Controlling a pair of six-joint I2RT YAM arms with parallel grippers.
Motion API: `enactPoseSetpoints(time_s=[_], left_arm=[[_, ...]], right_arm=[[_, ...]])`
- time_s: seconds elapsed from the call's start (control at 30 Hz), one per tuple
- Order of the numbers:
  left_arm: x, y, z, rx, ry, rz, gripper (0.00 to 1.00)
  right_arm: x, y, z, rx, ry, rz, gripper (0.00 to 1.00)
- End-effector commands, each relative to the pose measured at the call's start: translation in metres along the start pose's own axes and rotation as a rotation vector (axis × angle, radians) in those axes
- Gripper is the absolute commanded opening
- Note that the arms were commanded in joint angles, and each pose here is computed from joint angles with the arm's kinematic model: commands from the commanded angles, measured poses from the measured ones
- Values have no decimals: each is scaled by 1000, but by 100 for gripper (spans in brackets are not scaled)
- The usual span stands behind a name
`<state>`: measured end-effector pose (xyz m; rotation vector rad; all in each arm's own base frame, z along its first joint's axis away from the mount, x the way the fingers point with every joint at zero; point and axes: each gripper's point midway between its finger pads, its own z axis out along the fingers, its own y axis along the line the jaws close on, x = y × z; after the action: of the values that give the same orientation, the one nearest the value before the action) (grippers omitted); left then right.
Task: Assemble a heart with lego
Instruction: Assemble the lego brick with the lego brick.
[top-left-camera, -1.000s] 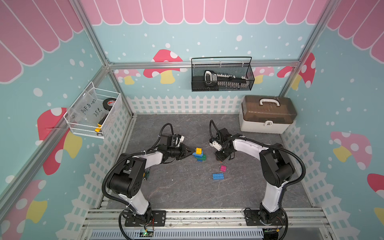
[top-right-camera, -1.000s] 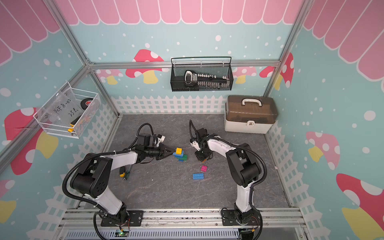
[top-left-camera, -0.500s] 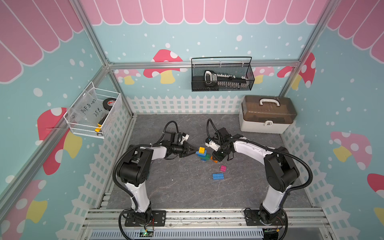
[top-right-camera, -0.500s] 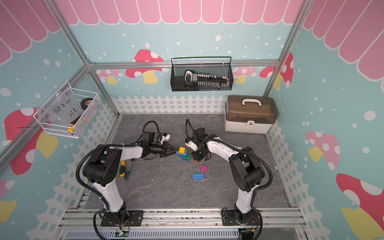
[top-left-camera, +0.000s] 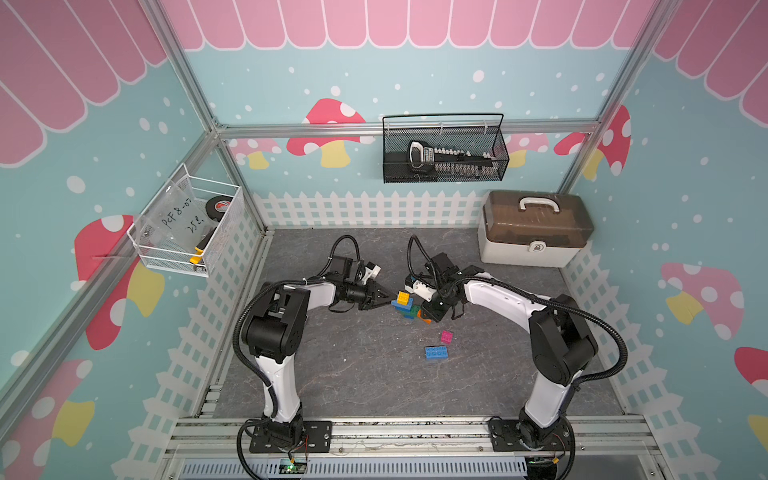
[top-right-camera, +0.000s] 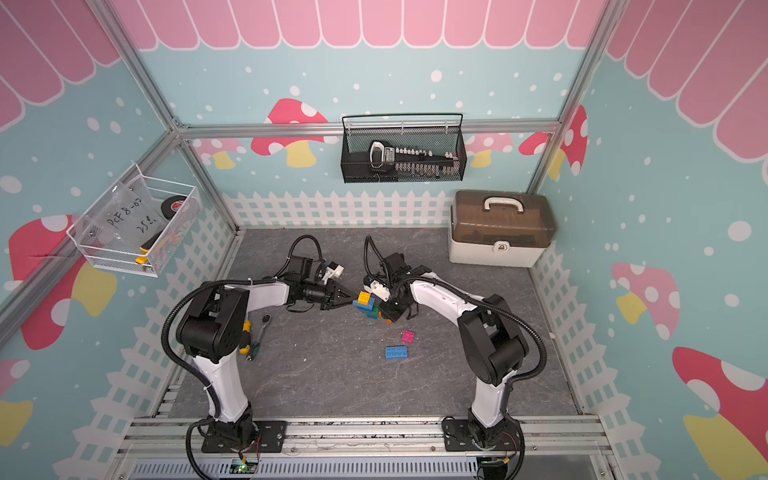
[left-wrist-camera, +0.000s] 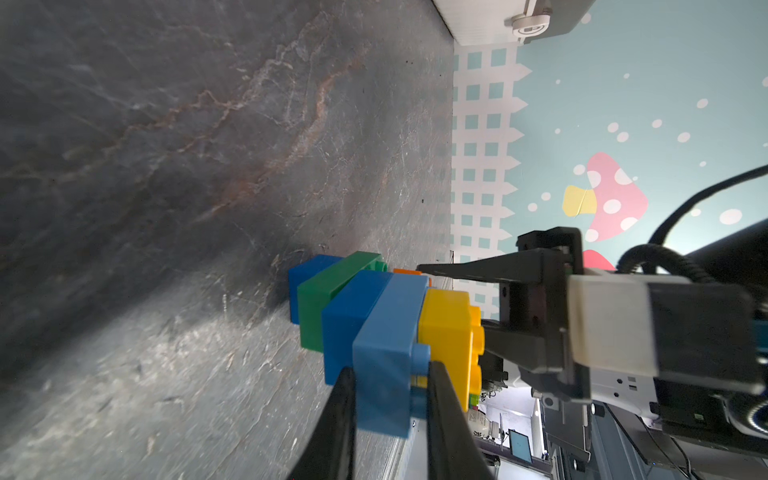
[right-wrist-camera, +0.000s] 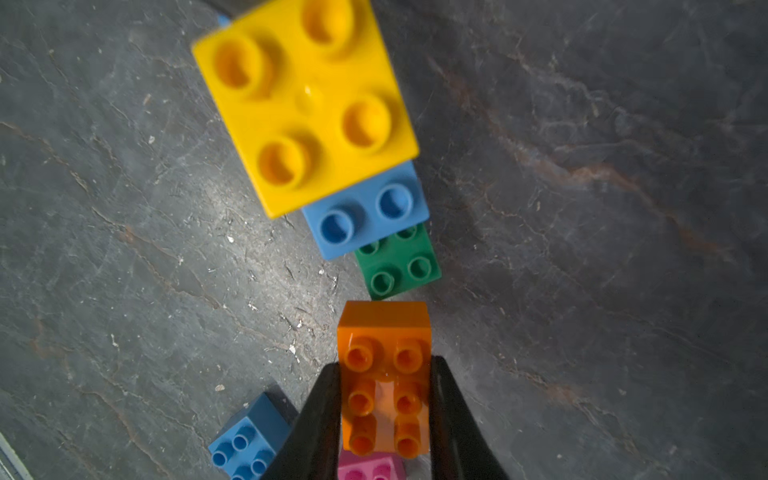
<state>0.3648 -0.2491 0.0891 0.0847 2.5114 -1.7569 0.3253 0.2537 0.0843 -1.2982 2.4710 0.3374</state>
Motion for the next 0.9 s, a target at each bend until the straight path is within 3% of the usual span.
enactPoseSetpoints(time_s=[0.0, 0.87], left_arm=[[5, 31, 2, -90, 6, -61, 14], [-2, 43, 11, -26, -23, -80, 14]], right_arm=[[-15, 3, -18, 10, -37, -67, 27], [-15, -4, 19, -13, 72, -100, 27]])
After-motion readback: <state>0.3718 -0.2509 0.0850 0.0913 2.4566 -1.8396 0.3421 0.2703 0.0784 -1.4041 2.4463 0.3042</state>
